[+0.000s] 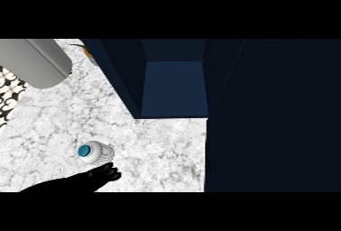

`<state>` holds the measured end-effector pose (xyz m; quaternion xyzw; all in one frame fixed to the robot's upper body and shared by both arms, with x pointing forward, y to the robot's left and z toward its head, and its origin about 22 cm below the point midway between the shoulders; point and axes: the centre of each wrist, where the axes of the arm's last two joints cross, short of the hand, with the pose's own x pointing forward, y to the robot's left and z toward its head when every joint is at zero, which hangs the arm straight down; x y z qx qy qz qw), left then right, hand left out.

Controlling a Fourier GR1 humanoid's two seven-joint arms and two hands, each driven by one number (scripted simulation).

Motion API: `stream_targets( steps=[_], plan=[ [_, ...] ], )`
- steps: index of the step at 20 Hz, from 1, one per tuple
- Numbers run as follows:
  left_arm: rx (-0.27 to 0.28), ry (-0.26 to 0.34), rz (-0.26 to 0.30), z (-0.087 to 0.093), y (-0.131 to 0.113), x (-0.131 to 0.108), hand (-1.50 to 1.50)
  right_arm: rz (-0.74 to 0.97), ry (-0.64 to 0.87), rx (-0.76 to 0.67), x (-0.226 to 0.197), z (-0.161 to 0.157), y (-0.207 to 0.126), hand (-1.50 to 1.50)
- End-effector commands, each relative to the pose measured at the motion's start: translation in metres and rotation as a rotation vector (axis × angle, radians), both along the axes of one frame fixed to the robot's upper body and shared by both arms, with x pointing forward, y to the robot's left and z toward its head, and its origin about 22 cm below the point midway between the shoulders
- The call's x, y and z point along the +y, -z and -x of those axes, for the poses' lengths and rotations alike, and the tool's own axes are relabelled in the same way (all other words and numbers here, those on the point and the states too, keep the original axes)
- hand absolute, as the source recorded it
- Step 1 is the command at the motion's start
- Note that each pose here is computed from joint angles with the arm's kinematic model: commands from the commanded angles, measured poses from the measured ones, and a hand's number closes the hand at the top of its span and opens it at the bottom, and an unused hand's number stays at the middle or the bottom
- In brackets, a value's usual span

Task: Pick up the bottled water, place it into the cabinet and close the cabinet

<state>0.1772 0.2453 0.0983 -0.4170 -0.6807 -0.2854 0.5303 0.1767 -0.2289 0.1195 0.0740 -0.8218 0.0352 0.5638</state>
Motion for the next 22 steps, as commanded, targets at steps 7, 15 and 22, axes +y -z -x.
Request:
stream_targets(
  steps=[7,15,22],
  plan=[
    [0.119,0.202,0.001,0.036,-0.044,0.088,-1.5,-0.009,-0.039,0.052,-0.027,0.063,-0.037,-1.5],
    [0.111,0.166,0.009,0.04,-0.066,0.139,-1.5,-0.03,-0.028,0.039,-0.019,0.086,-0.048,-1.5],
    [0.114,0.132,-0.004,0.044,-0.081,0.164,-1.5,-0.016,-0.058,0.045,-0.023,0.094,-0.057,-1.5]
  ],
)
